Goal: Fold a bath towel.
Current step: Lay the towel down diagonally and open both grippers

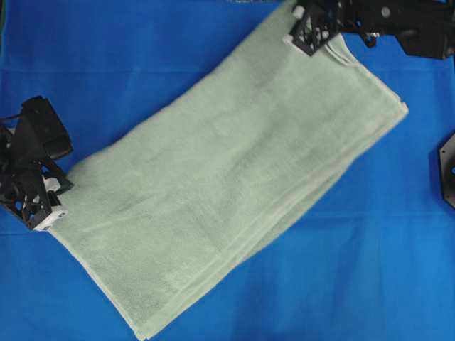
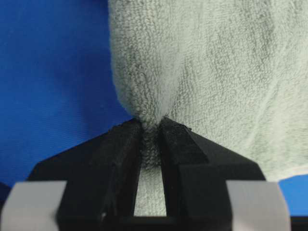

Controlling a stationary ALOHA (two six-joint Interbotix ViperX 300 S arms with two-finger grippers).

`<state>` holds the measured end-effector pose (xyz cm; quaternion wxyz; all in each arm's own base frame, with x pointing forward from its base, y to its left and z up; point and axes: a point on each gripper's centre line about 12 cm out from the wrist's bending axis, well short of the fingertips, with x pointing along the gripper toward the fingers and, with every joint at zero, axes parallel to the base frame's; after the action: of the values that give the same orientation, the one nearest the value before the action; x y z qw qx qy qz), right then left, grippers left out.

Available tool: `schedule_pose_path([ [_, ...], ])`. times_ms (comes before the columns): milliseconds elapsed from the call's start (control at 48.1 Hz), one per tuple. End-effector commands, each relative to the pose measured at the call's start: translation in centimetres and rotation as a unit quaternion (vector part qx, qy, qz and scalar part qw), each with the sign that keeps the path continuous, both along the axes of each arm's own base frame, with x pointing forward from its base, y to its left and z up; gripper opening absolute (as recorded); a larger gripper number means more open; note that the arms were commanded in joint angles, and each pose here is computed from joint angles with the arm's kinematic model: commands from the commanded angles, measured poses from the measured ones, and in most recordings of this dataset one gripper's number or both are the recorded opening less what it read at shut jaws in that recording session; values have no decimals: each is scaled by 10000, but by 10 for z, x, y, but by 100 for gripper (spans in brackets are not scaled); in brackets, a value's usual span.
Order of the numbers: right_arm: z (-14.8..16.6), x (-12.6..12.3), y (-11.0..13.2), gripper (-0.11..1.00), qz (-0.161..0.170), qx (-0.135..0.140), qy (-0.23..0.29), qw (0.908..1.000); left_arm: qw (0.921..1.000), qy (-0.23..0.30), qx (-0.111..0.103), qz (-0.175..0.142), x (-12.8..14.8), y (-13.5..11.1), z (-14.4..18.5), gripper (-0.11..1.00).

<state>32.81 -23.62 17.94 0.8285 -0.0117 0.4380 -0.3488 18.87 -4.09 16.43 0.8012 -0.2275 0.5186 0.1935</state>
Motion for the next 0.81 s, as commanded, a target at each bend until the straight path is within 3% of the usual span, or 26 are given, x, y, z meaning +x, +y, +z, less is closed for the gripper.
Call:
schedule_pose_path([
  [0, 16, 6, -7, 11, 63, -161, -159, 9997, 10000, -56, -19, 21, 0, 1, 0, 11],
  [125, 14, 6, -8, 11, 122, -186, -90, 9997, 10000, -26, -3, 45, -1, 3, -2, 11],
  [187, 14, 6, -7, 23, 140, -192, -81, 9997, 10000, -27, 13, 53, -1, 5, -2, 17],
  [332, 13, 3, -6, 63, 110, -191, -12, 9998, 9999, 51, 62, 126, -3, 9, -2, 61],
  [395, 12, -3, -6, 69, 5, -175, 93, 9998, 9999, 80, 99, 100, -5, 10, -1, 78],
  [436, 12, -8, -5, 67, -69, -166, 184, 9997, 9998, 102, 122, 91, -6, 11, -1, 85],
  [623, 16, -45, 9, 65, -701, 135, 585, 9957, 9998, 23, 150, 109, -13, 15, 7, 83],
  [789, 11, -67, 28, 65, -786, 602, 817, 9917, 9996, -151, 117, 206, -17, 21, 13, 83],
])
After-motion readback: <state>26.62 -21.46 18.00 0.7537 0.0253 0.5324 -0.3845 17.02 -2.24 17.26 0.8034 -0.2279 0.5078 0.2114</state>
